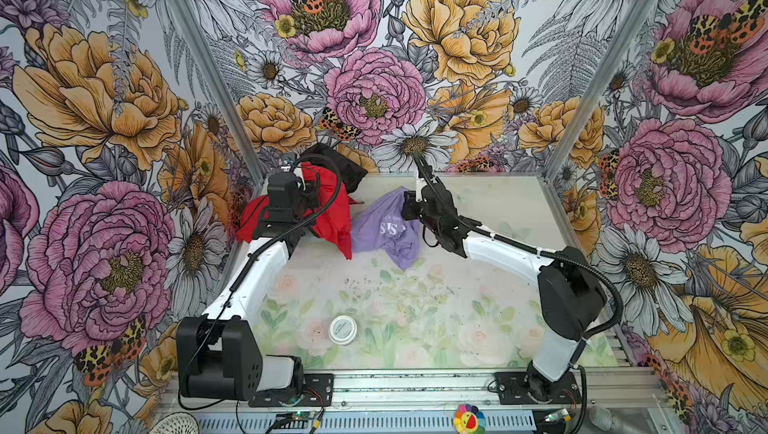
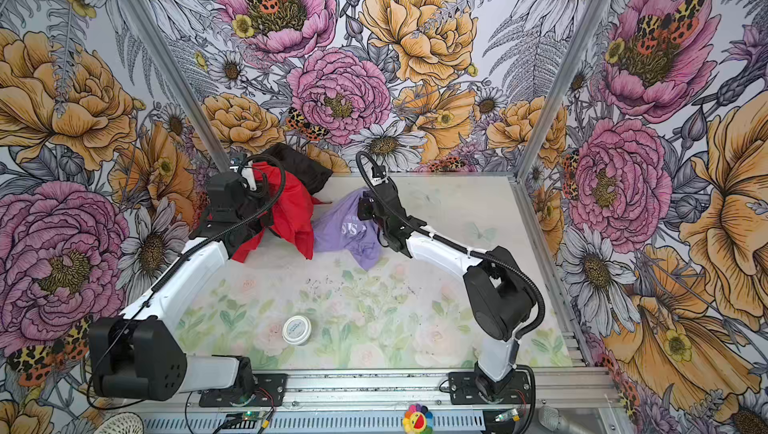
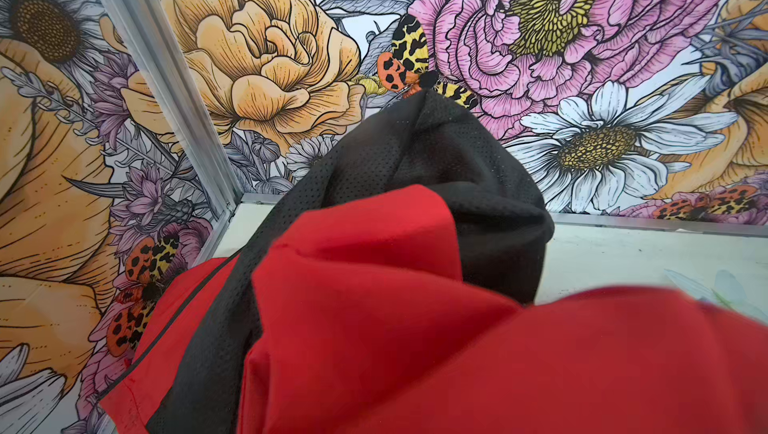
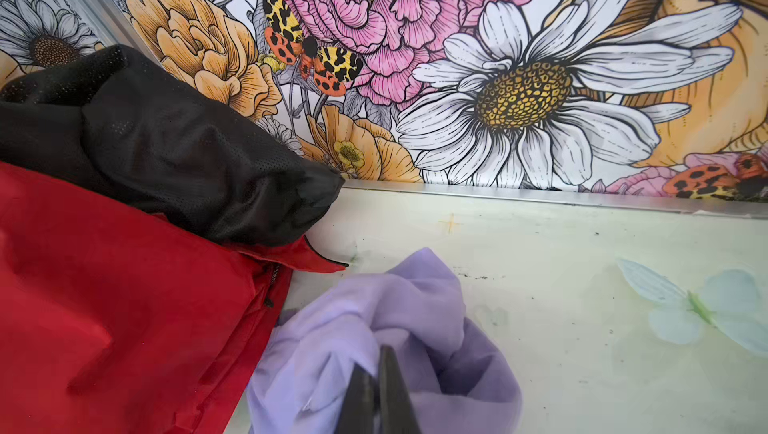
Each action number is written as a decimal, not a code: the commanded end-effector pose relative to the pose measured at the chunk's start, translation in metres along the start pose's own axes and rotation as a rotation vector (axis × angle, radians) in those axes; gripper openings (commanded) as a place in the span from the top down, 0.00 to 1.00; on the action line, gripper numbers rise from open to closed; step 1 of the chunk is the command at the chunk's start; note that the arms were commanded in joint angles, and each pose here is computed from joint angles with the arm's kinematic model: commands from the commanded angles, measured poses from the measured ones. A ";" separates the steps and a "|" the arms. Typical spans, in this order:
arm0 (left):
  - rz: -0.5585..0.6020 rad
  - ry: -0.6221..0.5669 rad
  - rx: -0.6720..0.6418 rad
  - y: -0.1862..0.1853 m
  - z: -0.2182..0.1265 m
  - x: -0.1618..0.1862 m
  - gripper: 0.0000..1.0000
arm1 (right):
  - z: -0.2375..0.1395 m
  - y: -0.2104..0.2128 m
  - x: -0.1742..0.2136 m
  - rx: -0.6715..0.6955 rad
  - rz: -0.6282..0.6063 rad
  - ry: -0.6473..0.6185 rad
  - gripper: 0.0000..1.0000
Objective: Pick out a specific cloth from the pile
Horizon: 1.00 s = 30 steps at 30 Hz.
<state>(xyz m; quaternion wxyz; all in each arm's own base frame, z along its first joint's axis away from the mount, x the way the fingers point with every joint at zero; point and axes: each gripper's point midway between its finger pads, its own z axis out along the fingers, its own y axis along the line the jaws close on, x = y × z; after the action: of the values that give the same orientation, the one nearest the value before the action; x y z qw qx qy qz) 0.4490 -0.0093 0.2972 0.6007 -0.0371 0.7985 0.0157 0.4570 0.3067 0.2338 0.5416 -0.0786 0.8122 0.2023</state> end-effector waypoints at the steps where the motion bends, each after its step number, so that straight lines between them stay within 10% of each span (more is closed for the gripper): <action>1: -0.010 -0.089 -0.008 0.001 -0.007 -0.025 1.00 | -0.017 0.006 -0.034 -0.022 -0.018 -0.067 1.00; 24: 0.014 -0.088 -0.008 -0.004 -0.008 -0.023 1.00 | -0.032 -0.014 -0.036 0.053 -0.167 0.014 1.00; 30: 0.016 -0.088 -0.010 -0.003 -0.008 -0.024 1.00 | -0.040 -0.032 -0.019 0.127 -0.252 0.077 0.86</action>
<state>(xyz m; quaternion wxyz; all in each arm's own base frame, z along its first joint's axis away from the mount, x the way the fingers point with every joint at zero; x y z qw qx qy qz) 0.4486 -0.0146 0.2964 0.6003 -0.0291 0.7990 0.0176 0.4460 0.2761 0.2315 0.5147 -0.1497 0.8372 0.1084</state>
